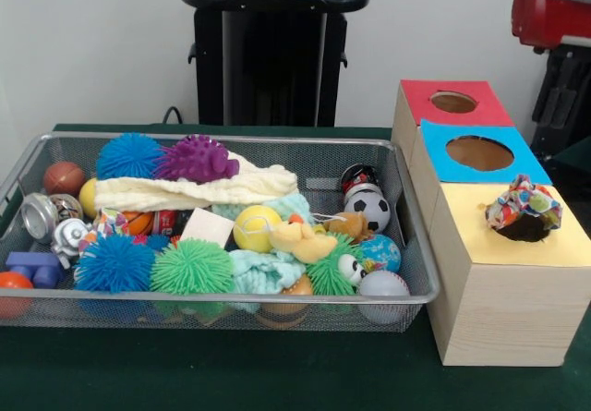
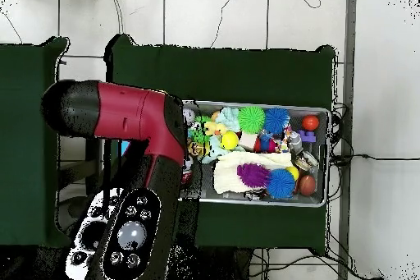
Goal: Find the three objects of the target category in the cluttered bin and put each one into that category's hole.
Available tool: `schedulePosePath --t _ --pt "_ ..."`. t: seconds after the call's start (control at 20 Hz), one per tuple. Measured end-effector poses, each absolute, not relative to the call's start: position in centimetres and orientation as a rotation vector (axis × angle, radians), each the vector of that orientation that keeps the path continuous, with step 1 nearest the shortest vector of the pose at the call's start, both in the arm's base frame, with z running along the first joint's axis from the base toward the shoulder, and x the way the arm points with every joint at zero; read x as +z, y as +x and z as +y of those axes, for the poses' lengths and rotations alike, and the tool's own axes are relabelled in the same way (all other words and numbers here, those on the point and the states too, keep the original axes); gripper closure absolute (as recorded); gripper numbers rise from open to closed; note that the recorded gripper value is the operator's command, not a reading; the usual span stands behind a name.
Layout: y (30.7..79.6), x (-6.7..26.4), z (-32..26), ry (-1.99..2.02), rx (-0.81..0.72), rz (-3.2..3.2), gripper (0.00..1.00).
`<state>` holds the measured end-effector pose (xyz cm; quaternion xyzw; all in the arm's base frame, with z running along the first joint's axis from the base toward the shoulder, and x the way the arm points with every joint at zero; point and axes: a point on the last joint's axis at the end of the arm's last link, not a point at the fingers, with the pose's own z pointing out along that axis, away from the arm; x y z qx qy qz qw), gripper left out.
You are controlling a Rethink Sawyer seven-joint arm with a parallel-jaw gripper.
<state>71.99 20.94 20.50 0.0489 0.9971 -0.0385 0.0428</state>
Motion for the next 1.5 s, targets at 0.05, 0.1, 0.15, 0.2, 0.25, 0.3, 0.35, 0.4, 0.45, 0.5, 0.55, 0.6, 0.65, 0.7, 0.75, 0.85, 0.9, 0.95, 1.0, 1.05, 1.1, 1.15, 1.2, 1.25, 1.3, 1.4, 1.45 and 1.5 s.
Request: schedulePosePath --t 0.05,0.1,0.15,0.2,0.25,0.3,0.35,0.4,0.45,0.5,0.55,0.6,0.65,0.7,0.75,0.85,0.9,0.95,1.0,1.05,1.1,1.15,1.2,1.25,1.3,1.4,1.45,1.5 --pt "72.0 20.7 20.9 0.149 -0.117 3.048 1.00" --pt "72.0 20.7 21.0 0.150 -0.116 3.047 1.00" --pt "72.0 20.7 20.9 0.149 -0.116 3.047 1.00" --pt "72.0 20.7 20.9 0.149 -0.117 3.047 1.00" --pt "72.0 20.7 20.9 0.149 -0.117 3.048 1.00" --pt "72.0 20.7 20.9 0.149 -0.117 3.048 1.00" --pt "72.0 20.7 20.9 0.149 -0.117 3.048 1.00" --pt "72.0 20.7 20.9 0.149 -0.117 3.048 1.00" --pt "72.0 20.7 20.9 0.149 -0.117 3.048 1.00" --pt "72.0 20.6 20.9 0.150 -0.117 3.048 1.00" --pt "72.0 20.6 20.9 0.150 -0.117 3.049 1.00" --pt "71.9 20.6 20.9 0.151 -0.117 3.050 1.00" --pt "71.9 20.5 20.9 0.151 -0.117 3.051 1.00" --pt "71.8 20.4 20.9 0.152 -0.118 3.053 1.00" --pt "71.8 20.4 20.9 0.152 -0.118 3.054 1.00" --pt "71.7 20.2 20.8 0.154 -0.119 3.055 1.00" --pt "71.7 20.1 20.8 0.155 -0.119 3.055 1.00" --pt "71.6 19.9 20.8 0.156 -0.120 3.053 1.00" --pt "71.5 19.7 20.7 0.158 -0.122 3.051 1.00" --pt "71.4 19.5 20.6 0.161 -0.123 3.049 1.00" --pt "71.3 19.2 20.5 0.163 -0.125 3.047 1.00" --pt "71.2 19.1 20.4 0.164 -0.126 3.045 1.00" --pt "71.1 18.8 20.3 0.167 -0.128 3.042 1.00" --pt "70.9 18.3 20.2 0.170 -0.133 3.035 1.00" --pt "70.8 18.0 20.1 0.172 -0.135 3.032 1.00" --pt "70.6 17.6 20.0 0.175 -0.138 3.025 1.00" --pt "70.5 17.3 19.8 0.178 -0.141 3.018 1.00" --pt "70.3 16.9 19.7 0.179 -0.144 3.011 1.00"
